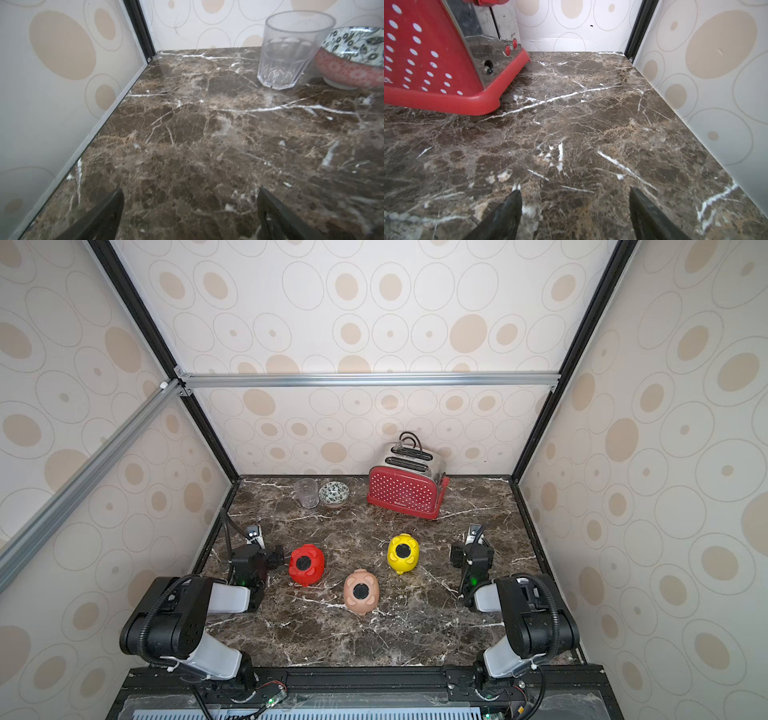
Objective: Close piggy banks
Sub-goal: Reset both arms
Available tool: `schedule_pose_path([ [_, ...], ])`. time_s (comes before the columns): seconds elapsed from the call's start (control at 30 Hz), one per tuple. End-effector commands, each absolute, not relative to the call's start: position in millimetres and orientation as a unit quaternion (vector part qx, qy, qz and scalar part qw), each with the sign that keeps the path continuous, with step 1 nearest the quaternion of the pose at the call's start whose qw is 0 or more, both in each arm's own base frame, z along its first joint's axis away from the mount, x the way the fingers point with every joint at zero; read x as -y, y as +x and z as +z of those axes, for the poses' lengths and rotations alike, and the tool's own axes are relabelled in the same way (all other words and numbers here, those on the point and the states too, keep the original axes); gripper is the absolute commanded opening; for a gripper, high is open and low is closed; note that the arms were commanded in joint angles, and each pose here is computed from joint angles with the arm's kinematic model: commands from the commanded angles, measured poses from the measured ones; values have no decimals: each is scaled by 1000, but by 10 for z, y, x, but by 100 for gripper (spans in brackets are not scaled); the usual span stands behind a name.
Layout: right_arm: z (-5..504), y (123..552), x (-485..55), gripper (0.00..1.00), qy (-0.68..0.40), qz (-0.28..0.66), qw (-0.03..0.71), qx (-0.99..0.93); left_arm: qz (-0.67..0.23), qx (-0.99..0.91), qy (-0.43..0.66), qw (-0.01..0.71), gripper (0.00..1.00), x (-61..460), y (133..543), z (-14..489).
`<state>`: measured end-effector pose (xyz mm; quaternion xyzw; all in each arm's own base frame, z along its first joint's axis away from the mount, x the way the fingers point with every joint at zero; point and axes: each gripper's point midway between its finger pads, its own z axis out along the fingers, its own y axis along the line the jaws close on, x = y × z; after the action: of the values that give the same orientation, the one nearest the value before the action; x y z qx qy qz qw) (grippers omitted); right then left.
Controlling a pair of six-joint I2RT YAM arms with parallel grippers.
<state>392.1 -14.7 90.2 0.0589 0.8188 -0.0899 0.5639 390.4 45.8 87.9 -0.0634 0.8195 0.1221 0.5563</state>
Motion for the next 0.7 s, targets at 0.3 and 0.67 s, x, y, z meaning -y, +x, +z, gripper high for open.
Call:
schedule_pose_path([
  [0.3, 881, 3926, 167, 99, 53, -87, 553, -827, 106, -818, -56, 562, 99, -478, 3995, 981],
  [0.67, 886, 3928, 167, 99, 54, -87, 553, -827, 106, -818, -56, 562, 99, -475, 3996, 983],
])
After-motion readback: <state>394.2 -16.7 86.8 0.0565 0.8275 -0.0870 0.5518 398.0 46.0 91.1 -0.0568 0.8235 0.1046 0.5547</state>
